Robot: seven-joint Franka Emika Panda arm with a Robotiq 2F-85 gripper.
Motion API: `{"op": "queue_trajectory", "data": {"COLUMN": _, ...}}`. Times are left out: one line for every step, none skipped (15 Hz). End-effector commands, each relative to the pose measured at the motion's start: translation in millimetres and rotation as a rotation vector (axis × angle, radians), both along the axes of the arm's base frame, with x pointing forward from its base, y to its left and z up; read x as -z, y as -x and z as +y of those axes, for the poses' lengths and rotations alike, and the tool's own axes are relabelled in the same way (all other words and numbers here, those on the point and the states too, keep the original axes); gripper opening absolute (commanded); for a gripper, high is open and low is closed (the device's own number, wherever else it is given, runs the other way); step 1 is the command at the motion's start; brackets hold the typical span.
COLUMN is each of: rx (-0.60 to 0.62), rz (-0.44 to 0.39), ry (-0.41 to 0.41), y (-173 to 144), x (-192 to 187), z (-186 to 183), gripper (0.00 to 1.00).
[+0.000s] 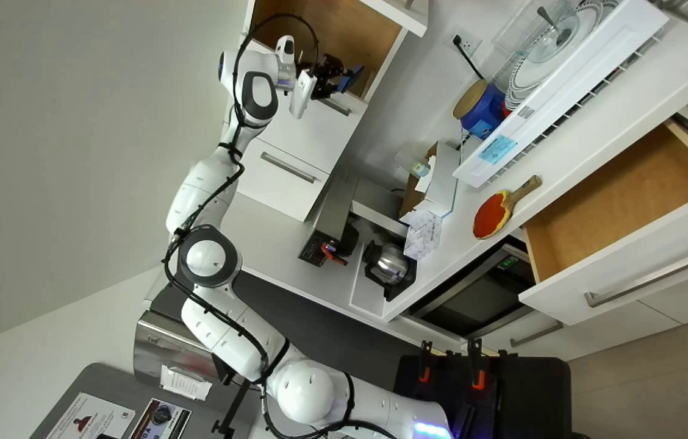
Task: Remove the blue object from the bottom shelf, put it in the drawer and then close the drawer
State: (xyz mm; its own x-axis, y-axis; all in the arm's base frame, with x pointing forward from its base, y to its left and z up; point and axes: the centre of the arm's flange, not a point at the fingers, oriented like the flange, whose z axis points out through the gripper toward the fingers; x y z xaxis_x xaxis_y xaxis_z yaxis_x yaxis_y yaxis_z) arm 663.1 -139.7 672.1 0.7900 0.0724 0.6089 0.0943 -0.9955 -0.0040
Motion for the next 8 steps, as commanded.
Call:
{"op": "queue_trajectory", "data": {"rx": 0.065, "rz": 0.055, "ry": -0.044, "y": 69, "x": 30, "z": 39, "gripper": 0.31}}
{"op": "queue_trajectory", "data": {"rx": 0.079, "rz": 0.069, "ry": -0.051, "y": 76, "x": 32, "z": 44, "gripper": 0.31}}
{"op": "queue_trajectory", "data": {"rx": 0.092, "rz": 0.086, "ry": -0.05, "y": 83, "x": 34, "z": 47, "gripper": 0.31}}
{"op": "queue_trajectory", "data": {"rx": 0.053, "rz": 0.079, "ry": -0.044, "y": 29, "x": 17, "z": 30, "gripper": 0.31}}
{"op": "queue_trajectory", "data": {"rx": 0.052, "rz": 0.087, "ry": -0.045, "y": 34, "x": 18, "z": 33, "gripper": 0.56}}
{"op": "queue_trajectory", "data": {"rx": 0.051, "rz": 0.084, "ry": -0.046, "y": 34, "x": 17, "z": 34, "gripper": 0.56}}
{"op": "queue_trajectory", "data": {"rx": 0.052, "rz": 0.085, "ry": -0.045, "y": 33, "x": 18, "z": 33, "gripper": 0.56}}
{"op": "queue_trajectory", "data": {"rx": 0.054, "rz": 0.088, "ry": -0.045, "y": 32, "x": 20, "z": 31, "gripper": 0.56}}
